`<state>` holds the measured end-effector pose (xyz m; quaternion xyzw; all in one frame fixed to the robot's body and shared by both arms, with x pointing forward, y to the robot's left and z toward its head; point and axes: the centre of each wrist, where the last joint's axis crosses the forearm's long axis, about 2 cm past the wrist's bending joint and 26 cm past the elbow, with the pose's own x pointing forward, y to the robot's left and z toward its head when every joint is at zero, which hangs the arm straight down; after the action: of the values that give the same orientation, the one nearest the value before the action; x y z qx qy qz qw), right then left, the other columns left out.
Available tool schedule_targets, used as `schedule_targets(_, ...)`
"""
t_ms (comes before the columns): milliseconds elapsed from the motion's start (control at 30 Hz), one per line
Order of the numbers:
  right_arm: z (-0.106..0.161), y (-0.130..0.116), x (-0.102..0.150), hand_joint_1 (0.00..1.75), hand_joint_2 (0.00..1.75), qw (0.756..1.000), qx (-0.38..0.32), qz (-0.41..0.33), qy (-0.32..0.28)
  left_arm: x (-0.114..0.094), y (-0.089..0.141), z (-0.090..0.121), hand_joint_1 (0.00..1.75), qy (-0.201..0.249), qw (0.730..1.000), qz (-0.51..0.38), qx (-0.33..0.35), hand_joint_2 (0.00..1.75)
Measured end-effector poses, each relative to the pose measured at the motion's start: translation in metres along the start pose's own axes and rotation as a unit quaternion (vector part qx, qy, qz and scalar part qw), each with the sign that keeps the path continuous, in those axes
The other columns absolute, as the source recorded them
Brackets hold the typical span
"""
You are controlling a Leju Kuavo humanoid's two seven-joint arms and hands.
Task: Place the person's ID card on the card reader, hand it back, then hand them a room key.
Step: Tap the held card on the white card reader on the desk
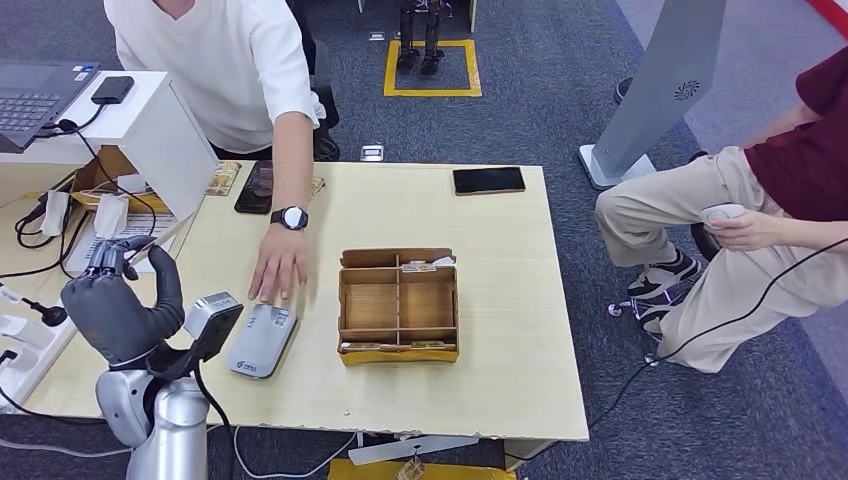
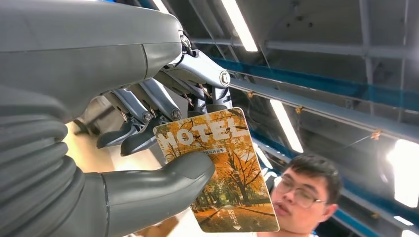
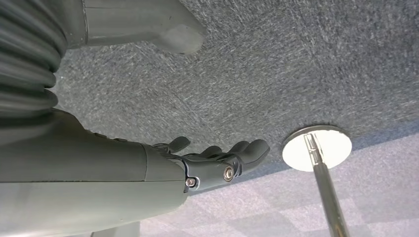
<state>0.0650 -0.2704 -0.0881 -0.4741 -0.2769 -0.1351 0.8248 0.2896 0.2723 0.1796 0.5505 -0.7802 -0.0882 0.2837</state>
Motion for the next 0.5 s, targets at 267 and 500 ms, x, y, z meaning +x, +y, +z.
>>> schedule_targets(267,0.001,-0.001,-0.003,0.00,1.75,1.000,-0.006,-0.007,0.015,-0.018,0.010,0.019,1.75,0.036,0.998,-0.045,-0.024,1.75)
schedule_targets(500,0.001,-0.003,-0.005,0.00,1.75,1.000,-0.011,-0.009,0.027,-0.031,0.018,0.039,1.75,0.073,0.994,-0.074,-0.046,1.75)
